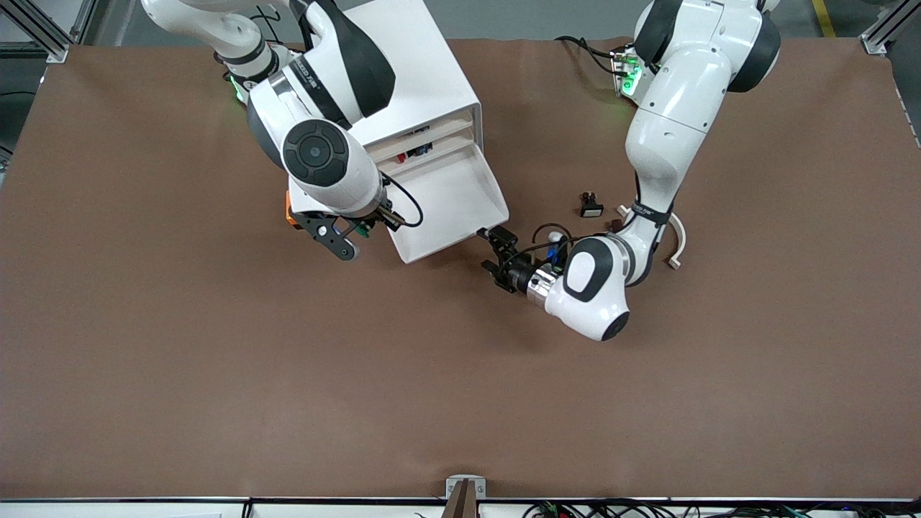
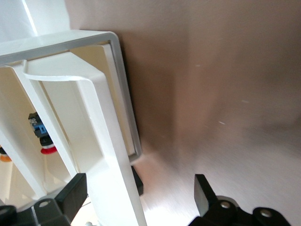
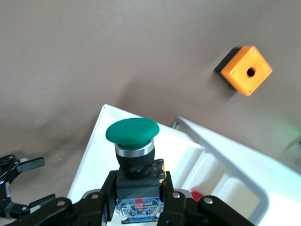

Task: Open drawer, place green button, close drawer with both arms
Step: 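Carry the button over the drawer with the right gripper while the left gripper releases, then lower the button into the drawer while the left gripper moves to the drawer front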

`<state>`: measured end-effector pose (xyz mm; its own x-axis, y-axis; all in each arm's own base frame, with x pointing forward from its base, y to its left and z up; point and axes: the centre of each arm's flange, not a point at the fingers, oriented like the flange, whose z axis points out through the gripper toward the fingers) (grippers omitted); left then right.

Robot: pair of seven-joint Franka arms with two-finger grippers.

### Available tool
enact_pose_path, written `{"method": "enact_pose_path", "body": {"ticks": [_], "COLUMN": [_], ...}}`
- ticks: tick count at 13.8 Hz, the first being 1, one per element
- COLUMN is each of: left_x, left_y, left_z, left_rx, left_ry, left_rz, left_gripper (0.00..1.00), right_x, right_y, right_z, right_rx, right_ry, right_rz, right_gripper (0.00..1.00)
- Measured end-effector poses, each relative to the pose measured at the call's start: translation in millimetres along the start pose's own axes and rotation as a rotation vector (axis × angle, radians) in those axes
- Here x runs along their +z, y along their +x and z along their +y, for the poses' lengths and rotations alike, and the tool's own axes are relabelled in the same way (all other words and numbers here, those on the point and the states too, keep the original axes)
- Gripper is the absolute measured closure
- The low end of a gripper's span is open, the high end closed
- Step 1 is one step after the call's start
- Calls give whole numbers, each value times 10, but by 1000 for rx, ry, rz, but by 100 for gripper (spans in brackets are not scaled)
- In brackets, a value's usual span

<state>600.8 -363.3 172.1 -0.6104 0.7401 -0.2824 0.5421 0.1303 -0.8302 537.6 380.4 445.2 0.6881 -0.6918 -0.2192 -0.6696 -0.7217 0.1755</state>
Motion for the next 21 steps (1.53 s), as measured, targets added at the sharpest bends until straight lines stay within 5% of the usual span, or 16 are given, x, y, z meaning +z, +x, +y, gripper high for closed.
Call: {"method": "enact_pose_path", "body": {"ticks": [8, 11, 16, 21], "left_x": [-1439, -1925, -1893, -1502], "left_y": [171, 240, 50, -75], "left_z": [-57, -222, -590, -569], "left_rx": [95, 209, 449, 649], "left_ry": [-348, -450, -542, -537], "left_rz": [133, 205, 480, 593], "left_gripper": [0, 0, 0, 0], "right_x": [922, 1183, 1417, 1653], "right_y": [-431, -474, -669, -658], "right_z": [-219, -199, -222, -280], "right_rx": [227, 254, 240, 242], "right_ry": [64, 65, 85, 75], "right_rz": [21, -18, -15, -11], "right_gripper": [59, 59, 59, 59]}}
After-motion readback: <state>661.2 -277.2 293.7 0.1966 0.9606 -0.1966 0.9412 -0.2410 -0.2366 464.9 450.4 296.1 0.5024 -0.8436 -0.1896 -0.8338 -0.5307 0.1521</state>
